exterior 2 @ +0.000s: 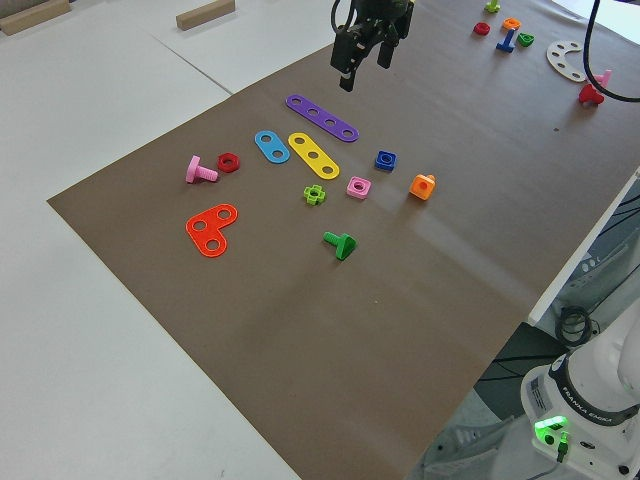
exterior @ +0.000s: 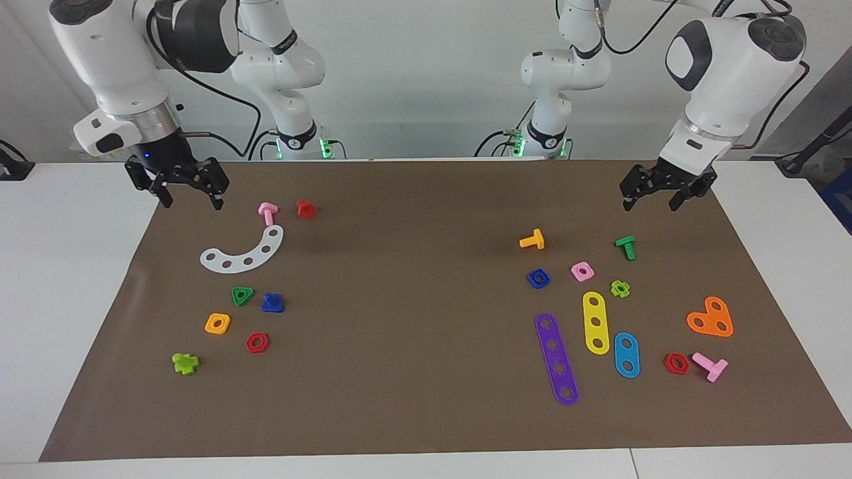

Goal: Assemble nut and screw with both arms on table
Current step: 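Reach the left gripper to the blue nut while the right gripper reaches the bolt, then grasp the blue nut with the left gripper while the right gripper grasps the bolt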

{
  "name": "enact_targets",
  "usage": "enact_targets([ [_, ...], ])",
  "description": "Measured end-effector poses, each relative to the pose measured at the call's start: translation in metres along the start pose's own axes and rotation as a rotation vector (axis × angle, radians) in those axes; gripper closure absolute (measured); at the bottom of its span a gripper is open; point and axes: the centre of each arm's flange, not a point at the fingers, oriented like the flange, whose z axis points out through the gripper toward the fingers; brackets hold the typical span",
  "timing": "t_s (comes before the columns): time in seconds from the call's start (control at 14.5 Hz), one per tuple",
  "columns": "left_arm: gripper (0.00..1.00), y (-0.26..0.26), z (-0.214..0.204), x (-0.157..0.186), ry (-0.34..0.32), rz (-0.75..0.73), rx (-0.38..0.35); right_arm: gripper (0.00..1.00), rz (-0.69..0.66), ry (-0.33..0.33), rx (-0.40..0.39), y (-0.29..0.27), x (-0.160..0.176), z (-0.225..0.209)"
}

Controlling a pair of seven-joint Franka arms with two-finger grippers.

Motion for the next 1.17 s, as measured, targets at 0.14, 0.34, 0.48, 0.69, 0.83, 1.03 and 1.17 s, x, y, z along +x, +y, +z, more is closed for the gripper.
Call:
enact_targets([
  [0.14, 0.01, 0.014, 0.016, 0.005, 0.008, 0.016, -0.023, 0.00, -0.038, -0.008, 0.002, -0.024, 0.012, 0.038],
  [0.34, 0.02, 0.044, 0.058, 0.015, 0.018, 0.064, -0.023, 0.00, -0.073, -0.013, 0.011, -0.053, 0.040, 0.122],
  [0.48, 0.05, 0.059, 0.093, 0.016, 0.022, 0.086, -0.024, 0.00, -0.137, -0.022, 0.006, -0.063, 0.051, 0.175],
  [0.69, 0.05, 0.070, 0.134, 0.009, 0.027, 0.112, -0.022, 0.00, -0.245, -0.030, 0.007, -0.061, 0.051, 0.221],
  [0.83, 0.06, 0.085, 0.150, 0.004, 0.047, 0.192, -0.020, 0.00, -0.267, -0.023, 0.023, -0.055, 0.043, 0.242],
  [1.03, 0.12, 0.102, 0.180, -0.007, 0.058, 0.311, -0.015, 0.21, -0.307, -0.034, 0.050, -0.050, 0.035, 0.254],
  [1.17, 0.15, 0.106, 0.201, -0.010, 0.039, 0.405, -0.011, 0.36, -0.314, -0.039, 0.055, -0.049, 0.033, 0.256],
])
